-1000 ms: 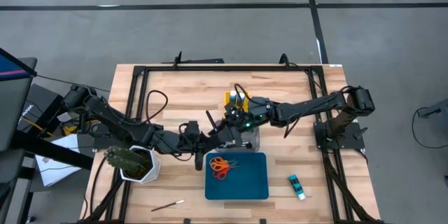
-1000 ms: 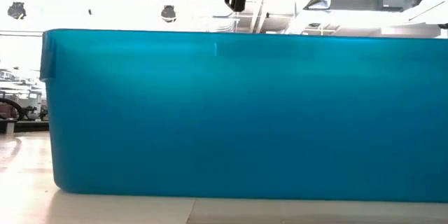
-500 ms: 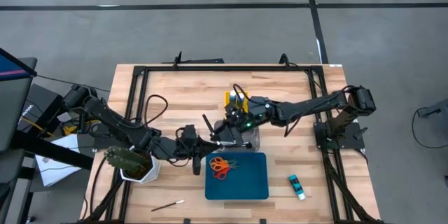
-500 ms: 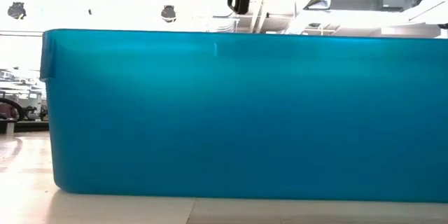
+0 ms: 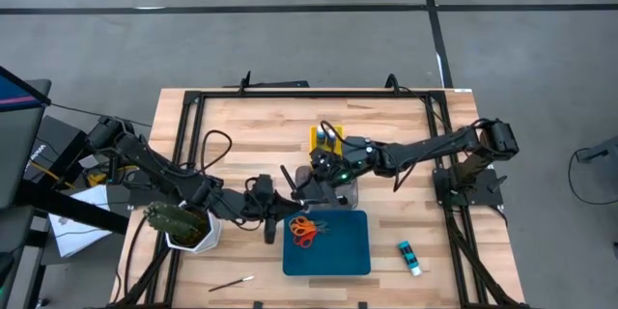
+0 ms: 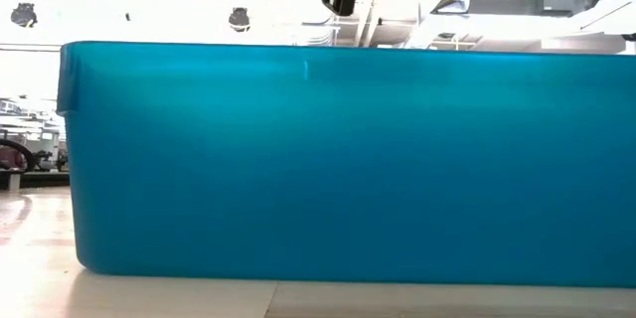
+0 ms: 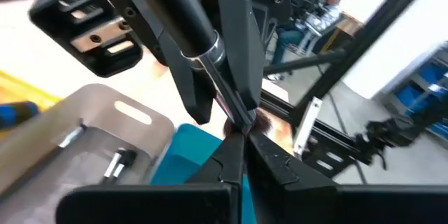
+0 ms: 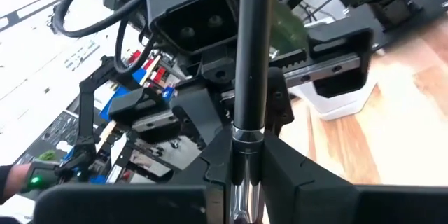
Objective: Pick & Place Paint Supplies
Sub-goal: Put the makeup brush into the black bin
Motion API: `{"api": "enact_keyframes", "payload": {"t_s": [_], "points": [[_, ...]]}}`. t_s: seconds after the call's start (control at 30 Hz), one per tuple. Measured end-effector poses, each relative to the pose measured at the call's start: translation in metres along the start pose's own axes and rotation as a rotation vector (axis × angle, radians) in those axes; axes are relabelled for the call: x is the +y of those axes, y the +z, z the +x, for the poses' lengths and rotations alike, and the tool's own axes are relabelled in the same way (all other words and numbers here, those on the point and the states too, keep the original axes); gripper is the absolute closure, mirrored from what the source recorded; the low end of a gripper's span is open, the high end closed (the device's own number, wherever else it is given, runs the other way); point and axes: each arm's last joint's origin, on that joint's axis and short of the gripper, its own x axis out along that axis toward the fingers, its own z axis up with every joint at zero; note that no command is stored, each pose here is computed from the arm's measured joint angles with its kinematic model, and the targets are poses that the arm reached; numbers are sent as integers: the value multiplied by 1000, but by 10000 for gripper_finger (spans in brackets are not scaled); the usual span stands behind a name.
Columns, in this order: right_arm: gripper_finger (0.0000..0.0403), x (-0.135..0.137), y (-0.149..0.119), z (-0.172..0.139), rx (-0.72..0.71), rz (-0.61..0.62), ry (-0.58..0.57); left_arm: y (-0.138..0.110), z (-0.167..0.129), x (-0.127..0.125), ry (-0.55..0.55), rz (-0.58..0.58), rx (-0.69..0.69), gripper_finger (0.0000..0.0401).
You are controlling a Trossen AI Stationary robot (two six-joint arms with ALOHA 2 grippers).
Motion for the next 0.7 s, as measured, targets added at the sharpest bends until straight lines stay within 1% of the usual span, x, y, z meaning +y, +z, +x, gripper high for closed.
{"api": "enact_keyframes", "payload": {"t_s": [0.1, 0.23, 0.33, 0.47, 0.57, 0.63, 0.7], "points": [[360, 0, -2, 1, 15, 2, -8, -2, 0, 1, -21, -37, 44, 390], [360, -2, 1, -1, 4, 1, -10, -14, -1, 4, -37, -93, 195, 364], [360, -7, 5, -3, 13, 5, -5, -19, -3, 5, -57, -109, 272, 340], [360, -17, 13, -8, 40, 6, -5, -20, -5, 1, -76, -113, 275, 312], [360, -28, 18, -18, 93, -4, -54, -22, -7, -2, -87, -109, 282, 300], [360, -33, 20, -26, 130, -29, -108, -23, -8, -3, -93, -106, 286, 294], [360, -37, 19, -39, 200, -49, -186, -24, -9, -5, -100, -104, 290, 289]]}}
